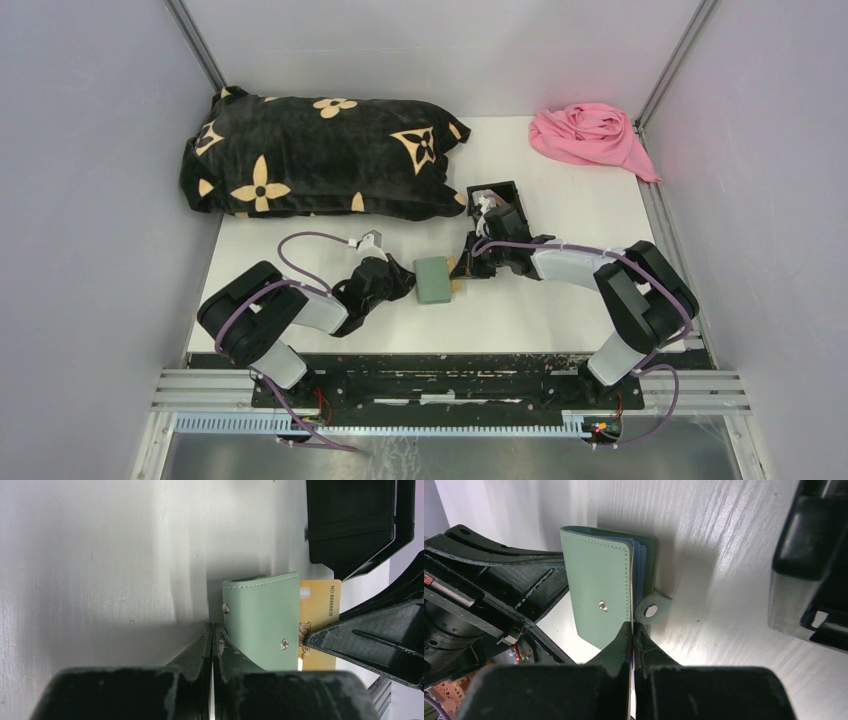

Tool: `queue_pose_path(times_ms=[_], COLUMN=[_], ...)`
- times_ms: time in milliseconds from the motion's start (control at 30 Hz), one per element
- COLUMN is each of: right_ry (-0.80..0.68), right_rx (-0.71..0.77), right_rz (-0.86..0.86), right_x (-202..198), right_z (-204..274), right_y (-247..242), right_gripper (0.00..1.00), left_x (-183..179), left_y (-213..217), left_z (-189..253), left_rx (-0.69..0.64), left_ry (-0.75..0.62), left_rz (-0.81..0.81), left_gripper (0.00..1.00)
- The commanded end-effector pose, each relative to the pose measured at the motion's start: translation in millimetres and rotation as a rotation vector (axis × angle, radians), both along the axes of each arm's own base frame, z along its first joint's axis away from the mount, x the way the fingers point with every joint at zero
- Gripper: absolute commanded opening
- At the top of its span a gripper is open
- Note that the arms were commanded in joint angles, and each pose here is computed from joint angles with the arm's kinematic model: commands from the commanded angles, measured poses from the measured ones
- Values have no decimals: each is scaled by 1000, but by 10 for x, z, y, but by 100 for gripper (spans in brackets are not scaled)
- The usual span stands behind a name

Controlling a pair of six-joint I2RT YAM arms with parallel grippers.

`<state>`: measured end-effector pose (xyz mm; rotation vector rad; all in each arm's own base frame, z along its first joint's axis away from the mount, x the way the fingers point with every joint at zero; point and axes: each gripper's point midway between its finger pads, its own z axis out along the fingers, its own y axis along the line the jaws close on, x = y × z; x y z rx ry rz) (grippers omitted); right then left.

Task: Put the credit cards into the card holder
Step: Open the card holder at the center of the board.

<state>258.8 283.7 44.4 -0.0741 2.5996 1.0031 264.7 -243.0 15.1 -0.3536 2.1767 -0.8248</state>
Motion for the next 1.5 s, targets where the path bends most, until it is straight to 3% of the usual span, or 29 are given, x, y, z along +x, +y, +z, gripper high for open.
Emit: queue_pose_path(times_ms=[0, 433, 967, 1467], right_ry=[-36, -31, 9, 14], right_rx=[89, 122, 159, 187], right_rz=[4, -22, -27, -22], right_x=[51, 49, 66, 49], right_z=[191, 181, -8, 5], right_y=[128, 151, 234, 284], right_gripper=[1, 1, 1, 1], left_x=[-283, -343, -413, -541], left_y=[224, 363, 773, 521], left_z=[-438, -508, -440, -380], left_rx=[132, 183, 423, 355], left_ry=[131, 152, 210, 220], left_rz=[-27, -3, 53, -63], left_gripper=[4, 3, 3, 3])
